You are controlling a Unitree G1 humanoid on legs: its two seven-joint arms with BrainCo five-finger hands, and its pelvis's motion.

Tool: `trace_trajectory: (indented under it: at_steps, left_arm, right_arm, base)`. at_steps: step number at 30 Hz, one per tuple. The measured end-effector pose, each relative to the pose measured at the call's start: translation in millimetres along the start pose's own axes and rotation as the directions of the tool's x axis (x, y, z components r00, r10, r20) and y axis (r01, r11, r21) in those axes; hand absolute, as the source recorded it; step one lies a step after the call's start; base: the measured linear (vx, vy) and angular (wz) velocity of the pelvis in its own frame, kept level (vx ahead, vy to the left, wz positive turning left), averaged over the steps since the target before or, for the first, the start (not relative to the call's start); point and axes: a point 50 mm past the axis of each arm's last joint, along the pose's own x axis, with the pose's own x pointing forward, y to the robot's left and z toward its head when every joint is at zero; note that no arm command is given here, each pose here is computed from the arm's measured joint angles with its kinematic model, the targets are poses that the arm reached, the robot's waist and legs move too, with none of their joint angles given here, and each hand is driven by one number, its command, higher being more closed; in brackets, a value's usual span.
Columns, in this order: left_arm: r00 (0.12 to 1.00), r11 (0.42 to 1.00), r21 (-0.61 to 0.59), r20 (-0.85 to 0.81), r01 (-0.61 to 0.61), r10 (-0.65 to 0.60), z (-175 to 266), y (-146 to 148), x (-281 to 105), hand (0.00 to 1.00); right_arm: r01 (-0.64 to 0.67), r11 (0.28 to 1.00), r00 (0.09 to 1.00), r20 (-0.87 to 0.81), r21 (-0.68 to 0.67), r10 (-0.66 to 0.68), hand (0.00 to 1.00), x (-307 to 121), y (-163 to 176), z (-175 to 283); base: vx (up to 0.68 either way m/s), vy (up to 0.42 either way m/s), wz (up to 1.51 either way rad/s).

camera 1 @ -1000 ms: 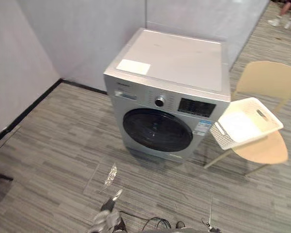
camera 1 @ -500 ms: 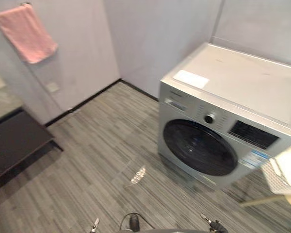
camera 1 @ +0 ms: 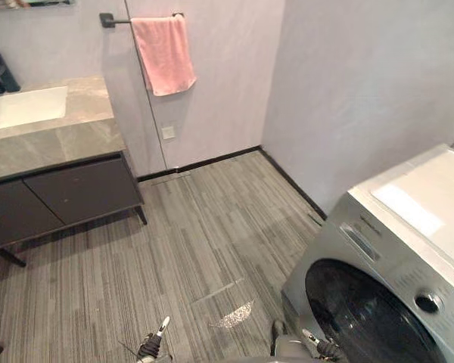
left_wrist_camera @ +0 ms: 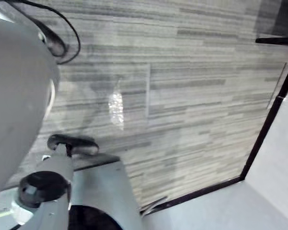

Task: Pick up the laundry basket with both hands and put the clothes into the washing machine.

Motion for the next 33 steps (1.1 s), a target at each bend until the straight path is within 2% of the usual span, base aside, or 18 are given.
trace_trajectory:
  at_steps: [4, 6, 9, 10, 15, 16, 20, 21, 25, 33]
  left_arm:
    - [1.0, 0.999, -0.03, -0.025, 0.016, -0.017, -10, -12, -3, 0.0]
    - [0.999, 0.999, -0.03, -0.01, 0.037, -0.037, -4, -21, -2, 0.0]
    - [0.995, 0.995, -0.02, 0.022, 0.097, -0.096, 4, -42, -2, 0.0]
    - [0.993, 0.994, -0.002, 0.032, 0.11, -0.11, 6, -45, -3, 0.0]
    - [0.992, 0.993, 0.066, 0.066, 0.1, -0.104, 14, -41, -2, 0.0]
    - [0.989, 0.989, 0.108, 0.093, 0.102, -0.112, 22, -40, 0, 0.0]
    - [0.995, 0.981, 0.183, 0.064, 0.058, -0.071, 17, -26, 2, 0.0]
    - [0.999, 0.98, 0.196, 0.02, 0.036, -0.041, 4, -16, 1, 0.0]
    - [0.999, 0.977, 0.21, -0.035, 0.033, -0.026, -11, -10, -2, 0.0]
    - [0.998, 0.961, 0.273, -0.045, 0.044, -0.033, -13, -8, -2, 0.0]
  right_arm:
    - [0.019, 0.999, 1.0, 0.003, -0.031, -0.019, 0.0, 1, -8, 5]
    - [0.012, 1.0, 1.0, -0.01, -0.017, -0.012, 0.0, 2, -9, 5]
    - [-0.043, 0.997, 0.997, -0.059, -0.069, 0.039, 0.0, 2, -9, 4]
    - [-0.019, 0.998, 0.999, -0.036, -0.051, 0.018, 0.0, 2, -9, 7]
    - [0.044, 0.997, 0.999, 0.014, 0.067, -0.045, 0.0, 3, -5, 10]
    - [0.042, 0.992, 0.999, 0.018, 0.116, -0.044, 0.0, 4, 1, 14]
    - [0.028, 0.99, 0.997, 0.061, 0.137, -0.037, 0.0, 9, 12, 32]
    - [0.028, 0.989, 0.997, 0.063, 0.147, -0.038, 0.0, 9, 12, 31]
    - [0.063, 0.987, 0.998, 0.004, 0.145, -0.064, 0.0, 5, 1, 11]
    - [0.095, 0.995, 0.994, -0.051, 0.035, -0.093, 0.0, 0, -19, -7]
  base:
    - [0.54, -0.406, 0.72]
    - [0.54, -0.409, 0.98]
    - [0.32, -0.209, 0.67]
    - [0.31, -0.138, 0.5]
    - [0.18, -0.018, 0.73]
    - [0.13, 0.066, 1.26]
    - [0.04, 0.066, 0.65]
    - [-0.01, 0.083, 0.11]
    - [-0.07, 0.069, 0.13]
    - [-0.16, -0.002, 0.09]
